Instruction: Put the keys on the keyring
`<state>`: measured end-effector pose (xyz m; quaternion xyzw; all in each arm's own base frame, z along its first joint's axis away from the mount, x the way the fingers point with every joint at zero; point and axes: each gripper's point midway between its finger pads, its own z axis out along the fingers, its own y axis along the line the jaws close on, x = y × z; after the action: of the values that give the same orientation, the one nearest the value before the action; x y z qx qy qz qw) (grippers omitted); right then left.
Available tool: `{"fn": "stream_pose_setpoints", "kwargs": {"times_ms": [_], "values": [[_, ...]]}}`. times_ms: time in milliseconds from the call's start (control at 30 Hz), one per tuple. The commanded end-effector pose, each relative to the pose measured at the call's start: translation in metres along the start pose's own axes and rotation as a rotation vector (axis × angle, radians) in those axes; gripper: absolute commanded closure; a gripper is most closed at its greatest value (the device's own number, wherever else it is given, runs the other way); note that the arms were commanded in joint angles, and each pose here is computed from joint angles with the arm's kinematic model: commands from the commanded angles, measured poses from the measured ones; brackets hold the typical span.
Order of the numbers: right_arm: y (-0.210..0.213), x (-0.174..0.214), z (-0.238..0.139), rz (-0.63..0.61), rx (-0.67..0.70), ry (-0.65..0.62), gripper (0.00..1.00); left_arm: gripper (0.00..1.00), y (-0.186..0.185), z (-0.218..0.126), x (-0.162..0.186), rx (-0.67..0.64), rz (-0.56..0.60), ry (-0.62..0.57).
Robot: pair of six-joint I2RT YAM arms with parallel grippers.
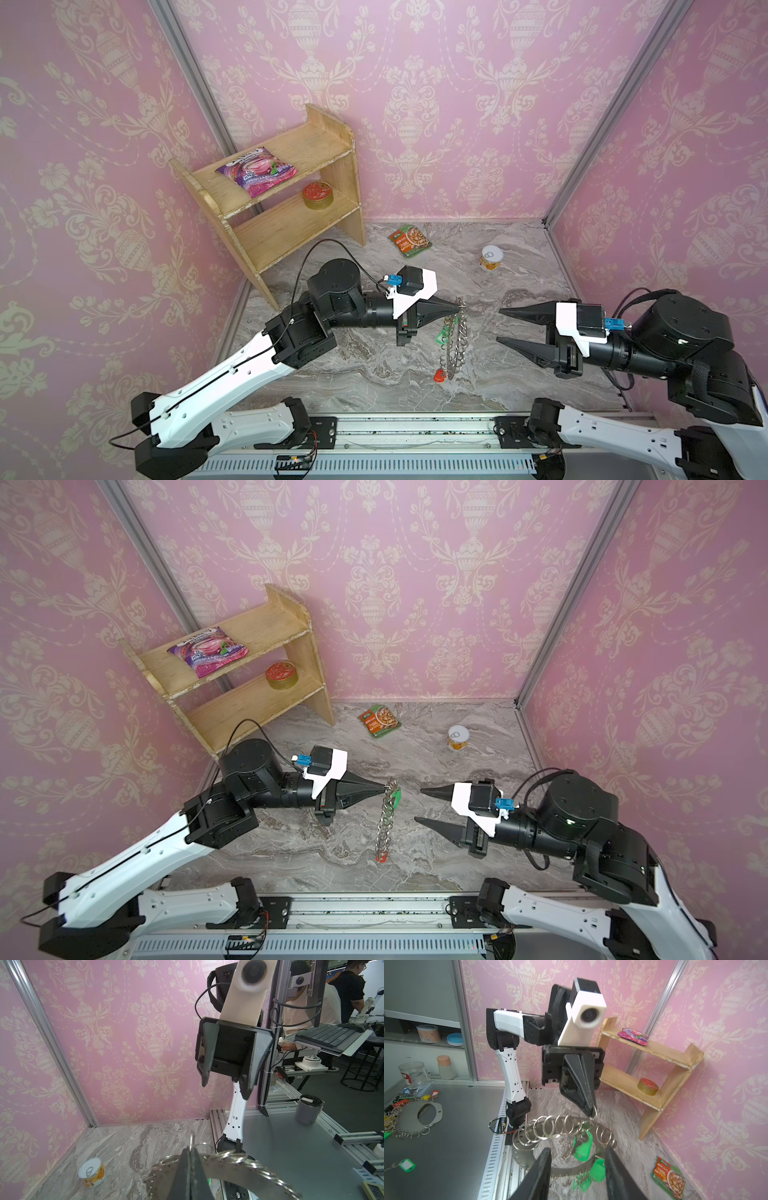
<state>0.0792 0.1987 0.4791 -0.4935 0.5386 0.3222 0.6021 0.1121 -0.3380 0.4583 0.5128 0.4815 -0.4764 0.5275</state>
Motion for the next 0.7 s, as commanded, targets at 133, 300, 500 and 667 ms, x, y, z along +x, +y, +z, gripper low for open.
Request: {"fn": "stream_pose_setpoints", "kwargs": {"times_ms": [133, 300, 500, 667], "values": [[-0.006, -0.004, 0.019, 0.088, 0.015, -0.036, 0.70, 1.00, -0.012, -0.012, -0.034, 0.039, 0.051, -0.151], [-0.008, 0.002, 0.026, 0.106, 0.025, -0.021, 0.73, 1.00, -0.014, -0.015, -0.036, 0.040, 0.058, -0.171], [-0.009, 0.004, 0.035, 0.118, 0.018, -0.012, 0.75, 1.00, -0.017, -0.014, -0.034, 0.056, 0.059, -0.172], [-0.009, 0.004, 0.040, 0.119, 0.012, -0.007, 0.79, 1.00, -0.018, -0.015, -0.034, 0.062, 0.062, -0.173]]}}
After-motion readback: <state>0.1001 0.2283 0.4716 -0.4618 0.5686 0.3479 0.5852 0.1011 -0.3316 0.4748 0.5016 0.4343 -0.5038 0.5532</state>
